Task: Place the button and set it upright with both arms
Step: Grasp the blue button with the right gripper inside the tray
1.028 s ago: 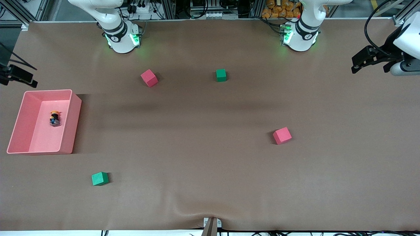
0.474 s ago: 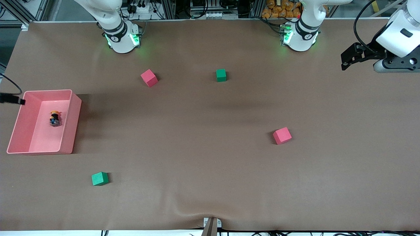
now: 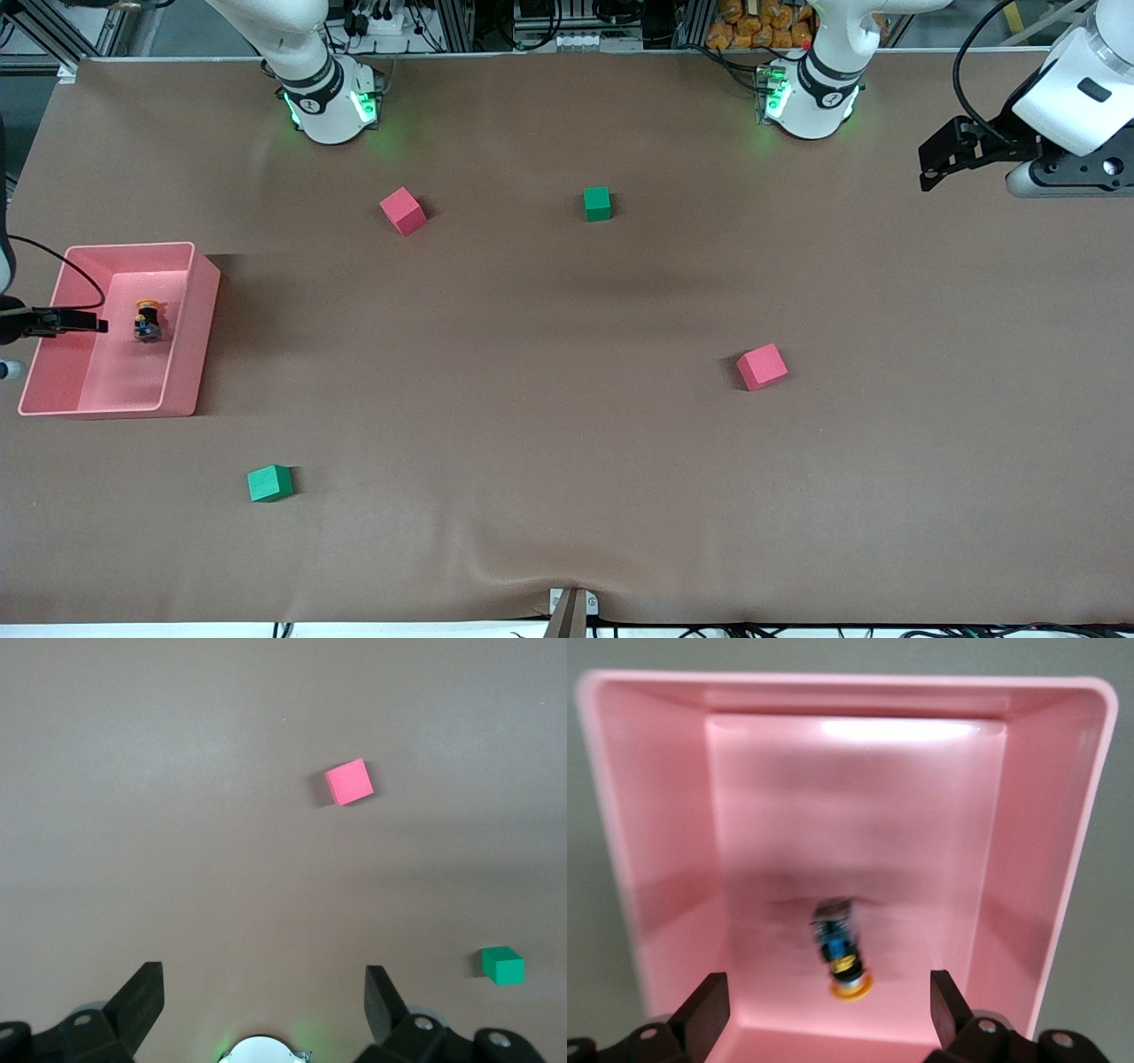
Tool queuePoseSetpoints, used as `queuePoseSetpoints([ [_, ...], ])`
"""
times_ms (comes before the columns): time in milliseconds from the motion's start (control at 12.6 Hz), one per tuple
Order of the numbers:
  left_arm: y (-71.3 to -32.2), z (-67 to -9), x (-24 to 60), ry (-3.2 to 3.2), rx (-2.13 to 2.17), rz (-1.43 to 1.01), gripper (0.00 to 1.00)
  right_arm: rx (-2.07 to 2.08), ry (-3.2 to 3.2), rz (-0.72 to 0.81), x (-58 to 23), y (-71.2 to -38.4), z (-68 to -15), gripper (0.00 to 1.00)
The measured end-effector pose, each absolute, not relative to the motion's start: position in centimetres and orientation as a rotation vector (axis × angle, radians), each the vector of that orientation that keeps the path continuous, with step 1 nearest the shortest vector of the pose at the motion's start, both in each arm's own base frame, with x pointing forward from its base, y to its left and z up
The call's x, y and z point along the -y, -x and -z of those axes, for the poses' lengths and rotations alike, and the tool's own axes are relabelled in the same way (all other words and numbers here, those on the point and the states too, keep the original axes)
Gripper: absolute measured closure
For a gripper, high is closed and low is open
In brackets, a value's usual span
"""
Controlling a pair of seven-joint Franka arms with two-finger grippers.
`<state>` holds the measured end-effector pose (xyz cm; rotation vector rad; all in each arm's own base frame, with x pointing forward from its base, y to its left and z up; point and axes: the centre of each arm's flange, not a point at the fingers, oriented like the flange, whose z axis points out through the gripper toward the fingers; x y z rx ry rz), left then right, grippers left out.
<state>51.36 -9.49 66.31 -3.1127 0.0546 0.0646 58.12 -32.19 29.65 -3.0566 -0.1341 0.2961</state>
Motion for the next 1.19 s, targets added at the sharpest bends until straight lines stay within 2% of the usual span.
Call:
queuePoseSetpoints([
  [474,-51.6,-65.2,9.6,3.111,-0.057,-0.075,0.0,0.185,3.048,-0.283,31.9,-54.6,-21.6,0.0],
  [870,-51.6,-64.9,9.6,3.11,-0.058,-0.085,0.0,0.169,3.049,-0.256,31.1,-53.2,-19.2,0.0],
  [949,-51.6,-64.8,9.6,3.11,-0.058,-0.086,0.0,0.168,3.049,-0.254,31.0,-52.9,-18.8,0.1],
  [1186,-51.6,-64.7,9.6,3.109,-0.058,-0.09,0.0,0.165,3.053,-0.244,31.0,-52.9,-18.7,0.46],
])
